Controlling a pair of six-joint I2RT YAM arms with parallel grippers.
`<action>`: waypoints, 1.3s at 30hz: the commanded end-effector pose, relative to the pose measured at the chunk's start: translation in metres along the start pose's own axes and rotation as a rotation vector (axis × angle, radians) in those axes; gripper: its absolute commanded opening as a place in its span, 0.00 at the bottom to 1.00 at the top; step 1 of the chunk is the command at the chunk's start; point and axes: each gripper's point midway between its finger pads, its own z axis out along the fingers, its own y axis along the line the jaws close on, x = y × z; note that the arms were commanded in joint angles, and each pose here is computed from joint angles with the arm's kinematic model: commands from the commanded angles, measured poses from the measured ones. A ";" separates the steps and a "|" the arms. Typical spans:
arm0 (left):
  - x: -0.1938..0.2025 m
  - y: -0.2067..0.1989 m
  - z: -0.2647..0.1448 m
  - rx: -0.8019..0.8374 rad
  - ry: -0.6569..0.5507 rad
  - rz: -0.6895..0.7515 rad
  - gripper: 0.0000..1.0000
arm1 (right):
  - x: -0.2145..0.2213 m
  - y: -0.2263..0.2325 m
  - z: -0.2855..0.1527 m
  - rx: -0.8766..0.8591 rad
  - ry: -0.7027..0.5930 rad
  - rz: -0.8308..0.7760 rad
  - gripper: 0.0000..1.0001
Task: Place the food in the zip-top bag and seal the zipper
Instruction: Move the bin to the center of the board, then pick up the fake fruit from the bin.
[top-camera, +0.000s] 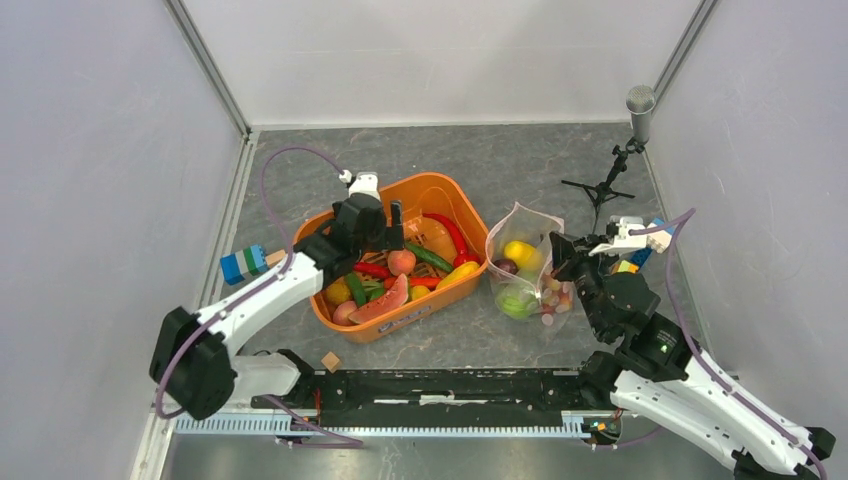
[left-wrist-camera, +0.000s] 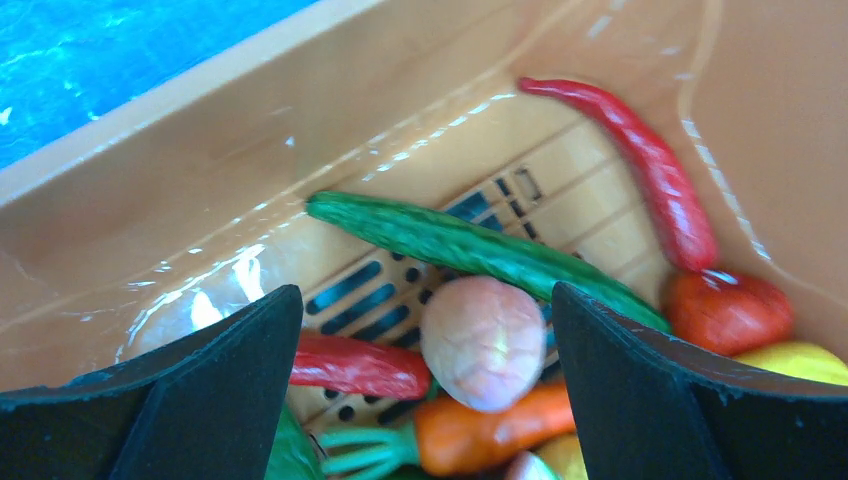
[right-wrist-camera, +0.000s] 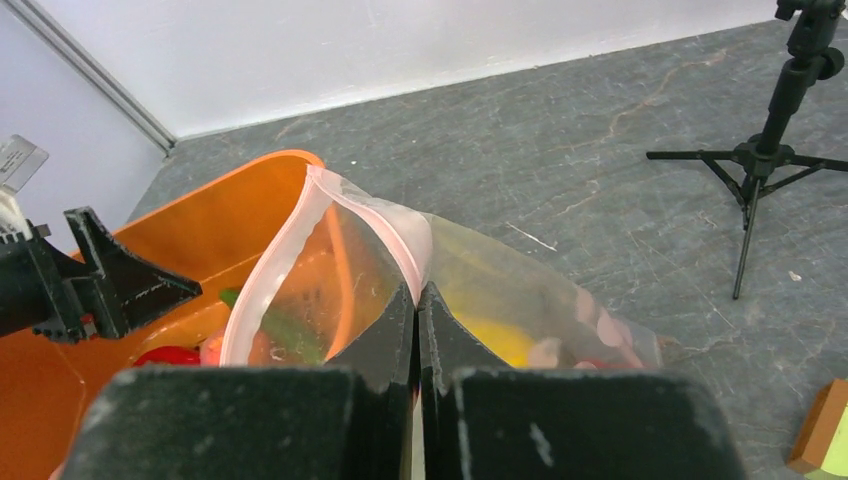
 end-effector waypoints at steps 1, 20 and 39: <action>0.005 0.021 0.029 -0.072 0.047 -0.038 1.00 | -0.008 -0.006 0.006 0.050 -0.050 -0.012 0.02; 0.068 0.023 0.108 -0.179 0.163 -0.365 0.88 | 0.001 0.007 0.019 0.019 -0.040 -0.063 0.02; 0.028 0.022 0.065 -0.086 0.074 -0.213 0.90 | 0.006 0.028 0.004 -0.128 0.001 0.073 0.02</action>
